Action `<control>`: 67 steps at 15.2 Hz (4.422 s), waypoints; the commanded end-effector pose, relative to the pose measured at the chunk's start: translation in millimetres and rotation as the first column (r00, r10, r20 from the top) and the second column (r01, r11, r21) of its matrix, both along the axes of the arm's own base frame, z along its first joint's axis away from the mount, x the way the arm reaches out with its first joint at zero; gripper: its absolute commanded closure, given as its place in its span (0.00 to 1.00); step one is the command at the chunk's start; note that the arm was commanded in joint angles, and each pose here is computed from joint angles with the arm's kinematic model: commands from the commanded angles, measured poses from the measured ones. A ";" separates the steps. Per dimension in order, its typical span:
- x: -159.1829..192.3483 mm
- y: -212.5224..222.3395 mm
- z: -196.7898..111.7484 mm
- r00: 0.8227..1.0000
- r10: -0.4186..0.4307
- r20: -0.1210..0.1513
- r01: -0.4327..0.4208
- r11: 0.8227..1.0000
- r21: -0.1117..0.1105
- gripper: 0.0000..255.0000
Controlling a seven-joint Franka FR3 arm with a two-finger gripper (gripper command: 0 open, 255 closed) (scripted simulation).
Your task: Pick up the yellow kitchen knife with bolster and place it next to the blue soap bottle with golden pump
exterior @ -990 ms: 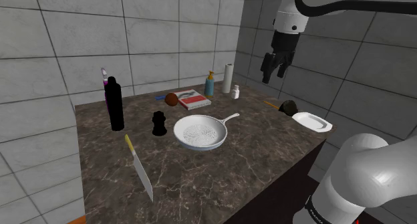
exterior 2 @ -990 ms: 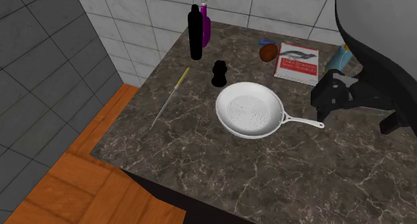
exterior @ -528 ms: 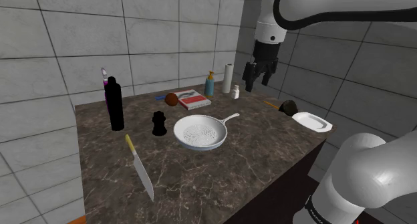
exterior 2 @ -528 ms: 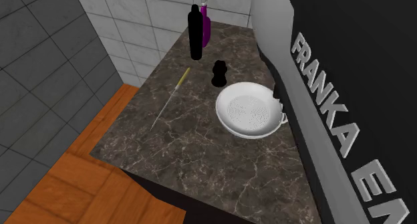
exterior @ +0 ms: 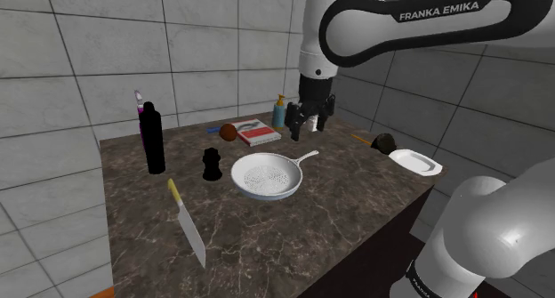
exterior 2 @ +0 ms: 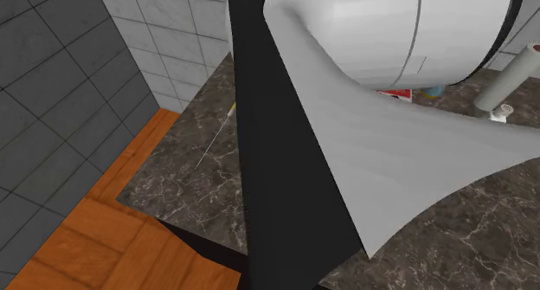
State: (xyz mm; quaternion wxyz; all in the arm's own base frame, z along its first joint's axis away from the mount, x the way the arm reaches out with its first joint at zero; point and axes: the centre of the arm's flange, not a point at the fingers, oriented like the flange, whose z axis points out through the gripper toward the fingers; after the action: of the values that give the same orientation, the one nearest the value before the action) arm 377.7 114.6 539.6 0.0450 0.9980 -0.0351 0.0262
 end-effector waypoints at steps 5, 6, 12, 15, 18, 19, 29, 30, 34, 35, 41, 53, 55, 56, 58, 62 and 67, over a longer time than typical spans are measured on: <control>34.2 61.6 -35.5 1.000 -0.013 -0.008 0.013 1.000 0.005 0.00; 39.7 72.0 -41.5 1.000 -0.015 -0.009 0.015 1.000 0.006 0.00; 73.5 133.8 -77.9 0.999 -0.027 -0.017 0.027 1.000 0.010 0.00; 90.5 164.7 -96.1 0.999 -0.033 -0.021 0.033 0.999 0.011 0.00; 107.7 195.4 -114.3 0.999 -0.039 -0.025 0.039 0.999 0.013 0.00; 113.4 205.7 -120.4 0.999 -0.041 -0.027 0.041 0.999 0.014 0.00; 169.4 303.9 -178.9 0.997 -0.060 -0.040 0.061 0.998 0.020 0.00; 169.4 303.5 -184.2 0.997 -0.060 -0.040 0.061 0.998 0.020 0.00; 169.5 301.9 -205.2 0.997 -0.060 -0.040 0.061 0.998 0.020 0.00; 169.5 301.6 -210.5 0.997 -0.060 -0.040 0.061 0.998 0.020 0.00; 169.5 301.0 -218.8 0.997 -0.060 -0.040 0.061 0.998 0.020 0.00; 169.1 300.7 -217.4 0.997 -0.060 -0.040 0.061 0.998 0.020 1.00; 169.5 301.0 -213.5 0.997 -0.060 -0.040 0.061 0.998 0.020 1.00; 169.5 300.9 -208.2 0.997 -0.060 -0.040 0.061 0.998 0.020 1.00; 169.6 301.0 -197.7 0.997 -0.060 -0.040 0.061 0.998 0.020 1.00; 169.6 301.0 -176.6 0.997 -0.060 -0.040 0.061 0.998 0.020 1.00; 169.6 301.0 -150.2 0.997 -0.060 -0.040 0.061 0.998 0.020 1.00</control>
State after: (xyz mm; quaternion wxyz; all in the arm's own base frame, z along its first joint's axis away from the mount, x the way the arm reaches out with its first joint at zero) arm 547.4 415.7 383.1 0.0358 0.9973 -0.0647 0.0050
